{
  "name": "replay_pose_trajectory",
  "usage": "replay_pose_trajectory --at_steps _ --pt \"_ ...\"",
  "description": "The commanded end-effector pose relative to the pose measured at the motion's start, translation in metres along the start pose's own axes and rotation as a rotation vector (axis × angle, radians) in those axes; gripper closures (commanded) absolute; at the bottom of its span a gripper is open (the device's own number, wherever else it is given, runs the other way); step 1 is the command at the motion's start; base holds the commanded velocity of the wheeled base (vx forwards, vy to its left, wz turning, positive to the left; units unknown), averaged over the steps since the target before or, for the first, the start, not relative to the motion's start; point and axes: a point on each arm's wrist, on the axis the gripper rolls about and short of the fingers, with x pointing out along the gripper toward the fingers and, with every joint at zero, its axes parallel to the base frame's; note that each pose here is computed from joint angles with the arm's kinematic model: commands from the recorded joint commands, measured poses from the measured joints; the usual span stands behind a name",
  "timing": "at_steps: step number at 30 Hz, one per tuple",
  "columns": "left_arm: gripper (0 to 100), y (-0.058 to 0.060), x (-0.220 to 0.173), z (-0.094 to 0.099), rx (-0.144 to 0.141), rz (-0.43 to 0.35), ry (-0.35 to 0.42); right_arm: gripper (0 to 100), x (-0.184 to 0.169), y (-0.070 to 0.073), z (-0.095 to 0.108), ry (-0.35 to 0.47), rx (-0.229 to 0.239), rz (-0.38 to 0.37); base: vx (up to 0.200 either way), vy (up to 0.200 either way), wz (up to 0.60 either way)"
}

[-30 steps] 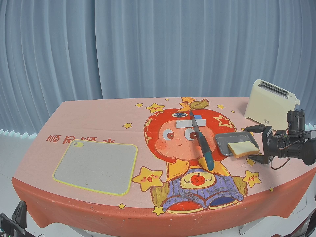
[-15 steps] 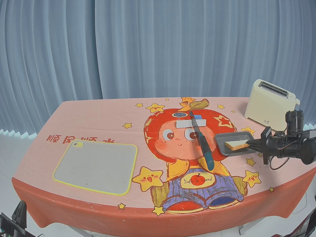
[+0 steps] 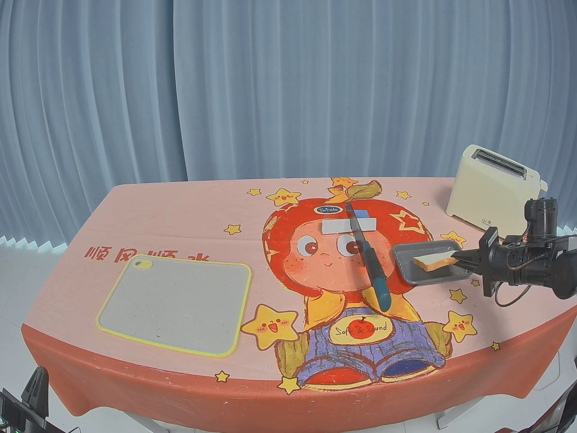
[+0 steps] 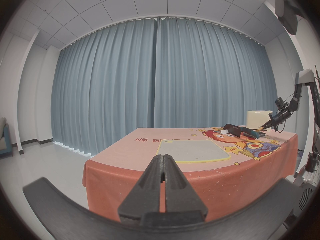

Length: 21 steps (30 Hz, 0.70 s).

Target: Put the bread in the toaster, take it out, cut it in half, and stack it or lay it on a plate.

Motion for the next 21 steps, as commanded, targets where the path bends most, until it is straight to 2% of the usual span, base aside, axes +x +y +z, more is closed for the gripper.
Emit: replay_pose_trajectory --at_steps 1,7,8,11,15,21 --pt "100 0.0 0.0 -0.005 0.0 0.001 0.001 100 -0.007 0.002 0.0 -0.012 -0.006 0.015 0.0 0.0 0.0" --pt "100 0.0 0.0 -0.005 0.0 0.001 0.001 100 -0.016 0.008 0.002 -0.037 -0.019 0.044 0.0 0.0 0.0" --pt "100 0.0 0.0 -0.005 0.0 0.001 0.001 100 -0.022 0.013 0.001 -0.047 -0.034 0.075 0.0 0.0 0.0" --pt "100 0.0 0.0 -0.005 0.0 0.001 0.001 100 -0.028 0.016 0.0 -0.062 -0.049 0.103 0.0 0.0 0.0" --pt "100 0.0 0.0 -0.005 0.0 0.001 0.001 100 -0.043 0.025 -0.004 -0.109 -0.096 0.198 0.0 0.0 0.0" --pt "100 0.0 0.0 -0.005 0.0 0.001 0.001 100 -0.049 0.027 -0.006 -0.138 -0.125 0.251 0.0 0.0 0.0"
